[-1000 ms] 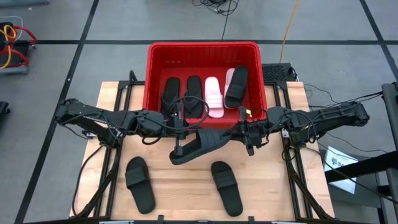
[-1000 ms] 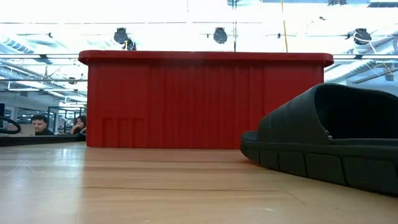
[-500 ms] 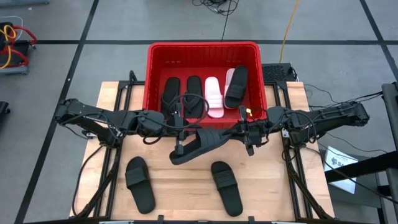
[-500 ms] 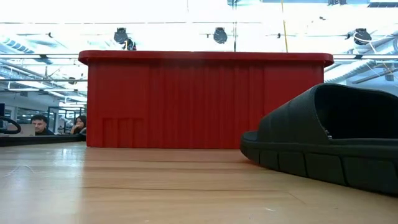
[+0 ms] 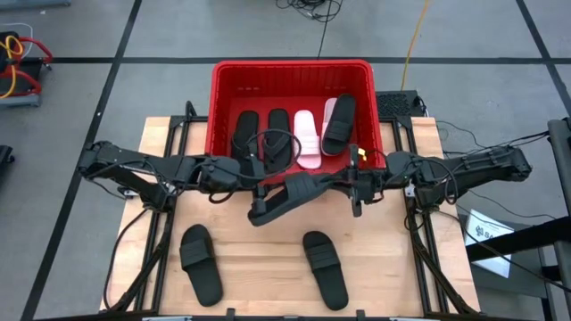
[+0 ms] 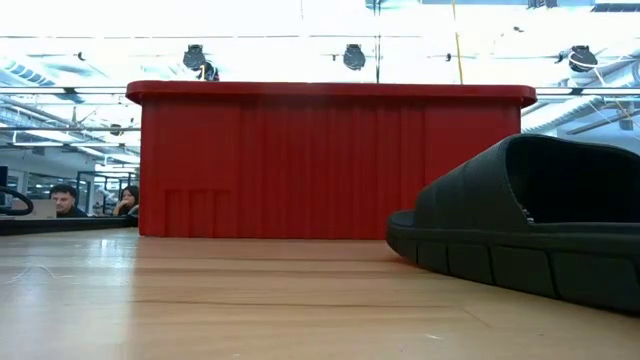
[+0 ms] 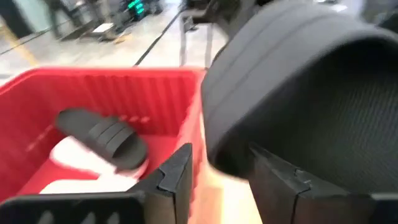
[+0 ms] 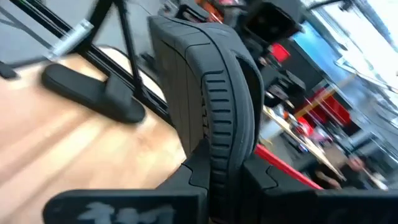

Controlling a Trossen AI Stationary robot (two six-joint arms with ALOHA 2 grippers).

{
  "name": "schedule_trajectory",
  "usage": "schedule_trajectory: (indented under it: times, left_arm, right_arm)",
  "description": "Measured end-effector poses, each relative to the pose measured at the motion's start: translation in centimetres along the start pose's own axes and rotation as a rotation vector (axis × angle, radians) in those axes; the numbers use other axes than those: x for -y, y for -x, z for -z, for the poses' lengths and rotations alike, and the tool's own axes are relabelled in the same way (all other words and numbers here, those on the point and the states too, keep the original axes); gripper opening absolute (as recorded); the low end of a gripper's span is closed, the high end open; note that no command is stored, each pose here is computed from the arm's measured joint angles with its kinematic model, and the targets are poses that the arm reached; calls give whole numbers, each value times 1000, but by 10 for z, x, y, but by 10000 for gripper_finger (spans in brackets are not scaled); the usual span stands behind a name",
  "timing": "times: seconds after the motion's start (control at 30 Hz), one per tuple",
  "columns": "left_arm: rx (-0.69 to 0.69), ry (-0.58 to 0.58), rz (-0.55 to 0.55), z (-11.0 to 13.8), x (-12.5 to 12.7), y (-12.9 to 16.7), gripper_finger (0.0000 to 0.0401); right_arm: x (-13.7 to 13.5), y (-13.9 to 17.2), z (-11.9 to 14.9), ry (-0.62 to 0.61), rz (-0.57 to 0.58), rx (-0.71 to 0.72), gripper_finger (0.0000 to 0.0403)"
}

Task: Pick and place slides into bin
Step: Put the black slide into the red bin

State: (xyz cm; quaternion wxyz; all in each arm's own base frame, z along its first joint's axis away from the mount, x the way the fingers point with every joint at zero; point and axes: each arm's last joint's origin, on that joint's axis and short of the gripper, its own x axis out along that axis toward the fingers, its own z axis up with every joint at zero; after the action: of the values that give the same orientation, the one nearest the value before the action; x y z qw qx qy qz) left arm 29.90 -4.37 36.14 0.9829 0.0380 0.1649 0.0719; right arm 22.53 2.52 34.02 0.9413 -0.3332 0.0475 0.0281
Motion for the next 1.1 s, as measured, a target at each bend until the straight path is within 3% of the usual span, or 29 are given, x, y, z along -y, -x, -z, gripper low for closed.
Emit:
schedule_trajectory:
  times: [0.27,0.43,0.6,0.77,0.97,1.1]
  left_arm:
    - [-14,-9,-157,0,-7,6,147]
    - [-4,-3,-231,-3,-15,13,147]
    - [52,-16,-284,-13,-23,29,147]
    - [103,-1,-288,-20,-29,50,147]
    - [147,18,-295,-26,-34,66,147]
    - [151,-5,-300,-27,-36,70,147]
  right_arm:
    - [5,18,1,3,37,-66,24]
    - [10,30,3,12,143,-165,24]
    - [17,40,4,46,305,-282,24]
    - [29,46,5,72,537,-414,24]
    - [47,40,17,-6,846,-593,24]
    - [54,21,27,-8,896,-626,23]
